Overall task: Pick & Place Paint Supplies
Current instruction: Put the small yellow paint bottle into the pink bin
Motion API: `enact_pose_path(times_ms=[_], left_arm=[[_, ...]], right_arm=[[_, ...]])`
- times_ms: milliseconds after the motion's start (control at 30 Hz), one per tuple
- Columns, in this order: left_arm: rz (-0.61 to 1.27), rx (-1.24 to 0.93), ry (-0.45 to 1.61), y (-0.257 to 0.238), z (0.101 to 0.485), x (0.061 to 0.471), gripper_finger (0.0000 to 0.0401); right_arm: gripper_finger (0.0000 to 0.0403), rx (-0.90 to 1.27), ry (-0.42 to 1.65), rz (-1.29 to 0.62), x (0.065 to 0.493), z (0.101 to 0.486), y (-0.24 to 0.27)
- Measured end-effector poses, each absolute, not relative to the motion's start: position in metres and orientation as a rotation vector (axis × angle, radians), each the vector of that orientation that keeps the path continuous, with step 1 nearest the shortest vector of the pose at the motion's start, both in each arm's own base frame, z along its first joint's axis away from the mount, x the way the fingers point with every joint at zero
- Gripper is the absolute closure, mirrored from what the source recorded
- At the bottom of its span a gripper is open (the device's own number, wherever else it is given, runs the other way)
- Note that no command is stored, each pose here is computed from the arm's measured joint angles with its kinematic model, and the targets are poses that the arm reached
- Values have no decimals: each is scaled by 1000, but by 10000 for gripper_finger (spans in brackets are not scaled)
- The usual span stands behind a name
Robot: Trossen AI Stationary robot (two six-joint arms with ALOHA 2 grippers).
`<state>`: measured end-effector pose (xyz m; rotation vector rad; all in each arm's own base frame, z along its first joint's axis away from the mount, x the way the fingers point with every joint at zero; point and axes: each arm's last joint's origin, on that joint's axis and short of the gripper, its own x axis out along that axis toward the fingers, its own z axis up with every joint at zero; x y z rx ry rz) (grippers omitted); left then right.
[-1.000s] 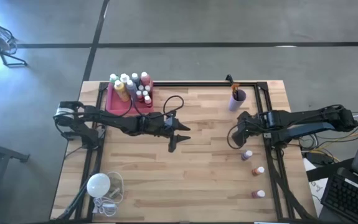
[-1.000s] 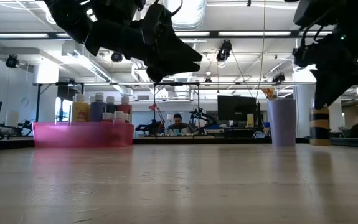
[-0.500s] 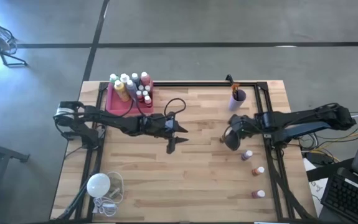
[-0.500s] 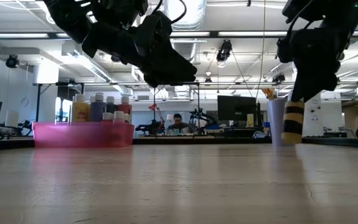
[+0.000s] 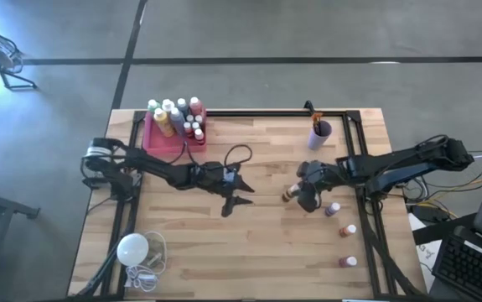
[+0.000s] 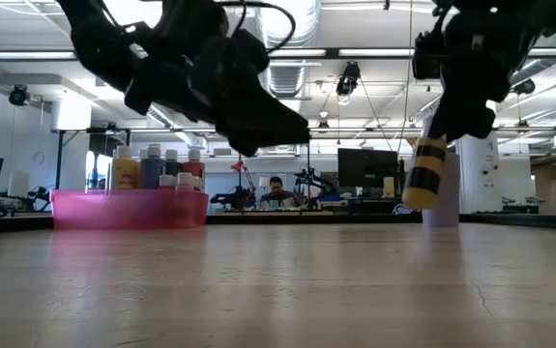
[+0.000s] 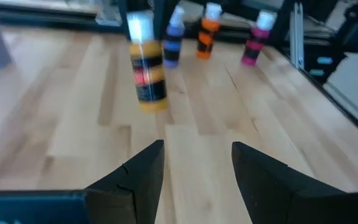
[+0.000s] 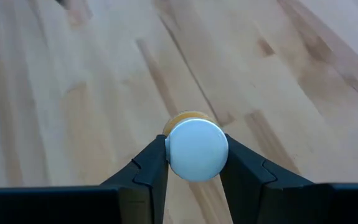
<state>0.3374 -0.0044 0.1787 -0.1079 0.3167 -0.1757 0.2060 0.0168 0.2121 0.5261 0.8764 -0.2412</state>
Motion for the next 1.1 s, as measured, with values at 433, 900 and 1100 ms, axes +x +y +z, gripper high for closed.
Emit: enact_pose_path(times_ms=[433, 900, 1100], left_arm=[[-330, -102, 262, -10, 164, 385, 208], [-341, -99, 247, -11, 171, 387, 208], [-375, -113, 269, -12, 170, 388, 182]], right_arm=[[291, 368, 867, -95, 247, 234, 44], [292, 235, 943, -16, 289, 238, 68], [288, 192, 956, -4, 301, 243, 71]])
